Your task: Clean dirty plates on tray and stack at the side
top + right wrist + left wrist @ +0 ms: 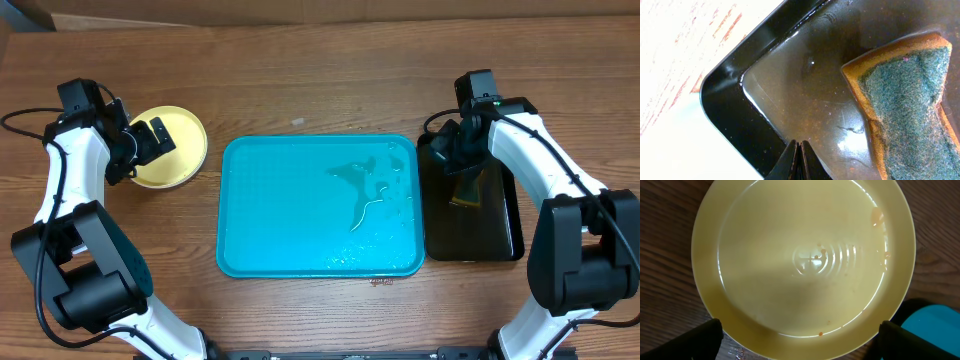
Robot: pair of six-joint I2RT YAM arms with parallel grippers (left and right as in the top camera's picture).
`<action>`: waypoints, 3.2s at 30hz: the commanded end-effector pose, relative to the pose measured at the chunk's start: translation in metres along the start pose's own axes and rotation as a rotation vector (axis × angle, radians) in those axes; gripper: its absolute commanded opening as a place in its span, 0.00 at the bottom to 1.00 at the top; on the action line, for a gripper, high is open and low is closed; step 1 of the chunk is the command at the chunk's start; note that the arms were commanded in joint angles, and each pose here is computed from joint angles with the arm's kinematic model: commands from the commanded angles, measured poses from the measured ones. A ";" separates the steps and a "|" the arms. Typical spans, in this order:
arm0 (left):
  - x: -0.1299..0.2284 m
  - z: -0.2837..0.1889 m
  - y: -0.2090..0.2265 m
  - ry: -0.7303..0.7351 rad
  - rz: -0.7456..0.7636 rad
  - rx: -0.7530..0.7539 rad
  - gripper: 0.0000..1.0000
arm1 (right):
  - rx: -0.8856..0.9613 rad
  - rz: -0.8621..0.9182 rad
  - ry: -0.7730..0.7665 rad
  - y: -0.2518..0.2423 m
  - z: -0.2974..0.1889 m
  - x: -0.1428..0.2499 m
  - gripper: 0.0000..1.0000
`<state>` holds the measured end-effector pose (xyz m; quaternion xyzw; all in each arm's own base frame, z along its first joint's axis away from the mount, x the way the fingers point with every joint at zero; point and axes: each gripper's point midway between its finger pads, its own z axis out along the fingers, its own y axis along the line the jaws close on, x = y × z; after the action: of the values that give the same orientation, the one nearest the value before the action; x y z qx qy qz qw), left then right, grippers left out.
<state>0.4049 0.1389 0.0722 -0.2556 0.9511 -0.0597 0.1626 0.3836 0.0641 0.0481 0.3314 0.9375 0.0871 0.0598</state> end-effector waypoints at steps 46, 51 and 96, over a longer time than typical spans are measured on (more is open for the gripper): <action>-0.002 -0.001 0.002 -0.007 0.011 -0.006 1.00 | -0.128 -0.347 -0.035 0.047 -0.076 -0.026 0.25; -0.002 -0.001 0.002 -0.007 0.011 -0.006 1.00 | -0.164 -0.469 -0.138 0.068 -0.124 -0.044 1.00; -0.002 -0.001 0.002 -0.007 0.011 -0.006 1.00 | -0.530 -0.745 -1.136 0.014 -0.463 0.055 1.00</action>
<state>0.4050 0.1390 0.0722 -0.2545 0.9514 -0.0595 0.1629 0.2833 0.0587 0.5046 -0.0055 0.7733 0.1423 0.6179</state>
